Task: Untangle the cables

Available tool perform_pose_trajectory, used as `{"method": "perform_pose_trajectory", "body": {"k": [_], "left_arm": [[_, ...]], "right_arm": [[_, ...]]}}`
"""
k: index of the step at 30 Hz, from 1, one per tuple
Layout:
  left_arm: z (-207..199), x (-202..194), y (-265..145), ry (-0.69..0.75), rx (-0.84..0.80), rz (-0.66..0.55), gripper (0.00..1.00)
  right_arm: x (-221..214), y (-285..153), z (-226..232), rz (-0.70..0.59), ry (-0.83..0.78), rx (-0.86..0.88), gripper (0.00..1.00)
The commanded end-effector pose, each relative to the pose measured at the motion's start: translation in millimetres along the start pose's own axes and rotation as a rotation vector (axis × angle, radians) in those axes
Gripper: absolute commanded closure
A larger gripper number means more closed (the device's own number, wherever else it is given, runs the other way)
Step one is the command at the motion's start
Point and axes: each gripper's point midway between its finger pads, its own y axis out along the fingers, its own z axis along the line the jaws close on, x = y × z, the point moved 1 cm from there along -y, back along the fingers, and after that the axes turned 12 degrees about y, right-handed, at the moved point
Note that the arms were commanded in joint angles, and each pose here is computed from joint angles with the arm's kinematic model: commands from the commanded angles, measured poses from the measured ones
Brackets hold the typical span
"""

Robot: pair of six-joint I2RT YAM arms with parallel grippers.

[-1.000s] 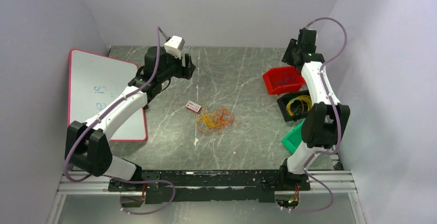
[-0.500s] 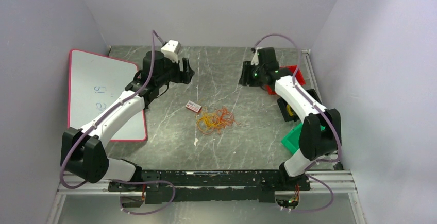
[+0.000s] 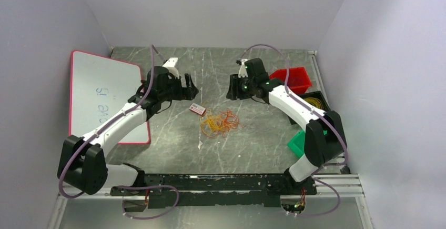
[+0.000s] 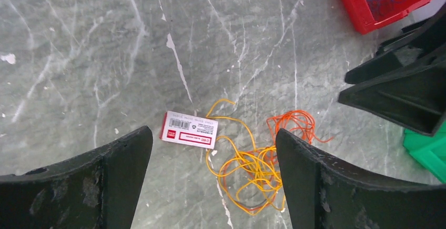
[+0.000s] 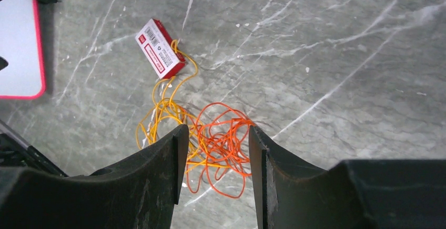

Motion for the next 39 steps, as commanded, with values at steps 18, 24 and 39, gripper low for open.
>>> {"method": "perform_pose_trajectory", "body": {"k": [18, 24, 39], "left_arm": [[-32, 5, 13, -0.013, -0.099, 0.001, 0.12], [-36, 2, 14, -0.002, -0.111, 0.003, 0.13], [-58, 24, -8, 0.137, -0.257, -0.155, 0.11]], "right_arm": [[-54, 45, -16, 0.245, -0.145, -0.188, 0.67], [-62, 49, -15, 0.272, -0.145, -0.176, 0.75], [20, -13, 55, -0.021, -0.163, 0.000, 1.00]]}}
